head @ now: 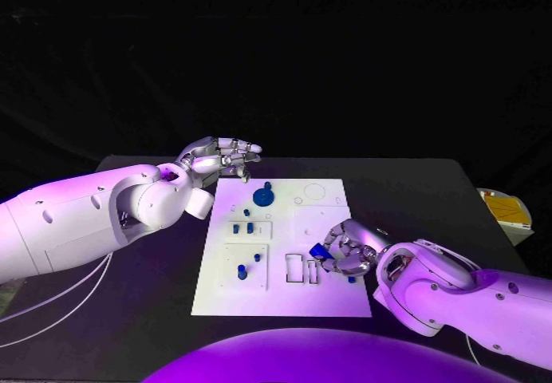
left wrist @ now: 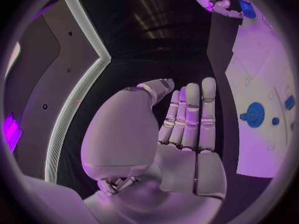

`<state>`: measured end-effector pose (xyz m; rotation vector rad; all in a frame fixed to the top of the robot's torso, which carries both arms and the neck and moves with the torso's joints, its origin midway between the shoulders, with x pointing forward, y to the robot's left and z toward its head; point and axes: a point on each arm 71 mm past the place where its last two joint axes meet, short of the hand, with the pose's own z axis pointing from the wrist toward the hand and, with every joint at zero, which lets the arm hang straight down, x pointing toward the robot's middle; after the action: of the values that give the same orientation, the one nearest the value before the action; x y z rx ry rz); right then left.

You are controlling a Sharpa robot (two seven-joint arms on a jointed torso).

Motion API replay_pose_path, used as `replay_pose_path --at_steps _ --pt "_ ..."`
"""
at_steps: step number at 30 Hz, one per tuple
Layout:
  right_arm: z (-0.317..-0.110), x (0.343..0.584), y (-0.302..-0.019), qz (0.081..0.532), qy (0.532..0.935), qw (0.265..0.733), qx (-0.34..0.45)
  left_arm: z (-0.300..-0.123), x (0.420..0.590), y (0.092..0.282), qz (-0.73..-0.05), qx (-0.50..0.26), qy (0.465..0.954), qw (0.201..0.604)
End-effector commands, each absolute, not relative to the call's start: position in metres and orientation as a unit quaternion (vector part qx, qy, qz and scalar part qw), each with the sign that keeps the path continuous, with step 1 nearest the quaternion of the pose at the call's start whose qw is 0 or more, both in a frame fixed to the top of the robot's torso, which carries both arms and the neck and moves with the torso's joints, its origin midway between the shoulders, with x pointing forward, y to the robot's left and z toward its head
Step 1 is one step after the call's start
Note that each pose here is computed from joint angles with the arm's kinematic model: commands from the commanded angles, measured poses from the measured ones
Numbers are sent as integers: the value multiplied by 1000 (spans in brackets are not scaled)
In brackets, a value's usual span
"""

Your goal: Assemble the parts on the task board

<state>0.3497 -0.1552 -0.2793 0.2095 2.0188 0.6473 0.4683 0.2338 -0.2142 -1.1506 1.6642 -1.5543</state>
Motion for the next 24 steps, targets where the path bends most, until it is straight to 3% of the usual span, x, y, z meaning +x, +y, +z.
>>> replay_pose_path --at_steps 1,24 --pt "-279 350 -149 273 828 483 78 -213 468 231 -589 -425 625 285" --pt "-304 348 -110 270 858 435 44 -213 468 230 -590 -422 628 283"
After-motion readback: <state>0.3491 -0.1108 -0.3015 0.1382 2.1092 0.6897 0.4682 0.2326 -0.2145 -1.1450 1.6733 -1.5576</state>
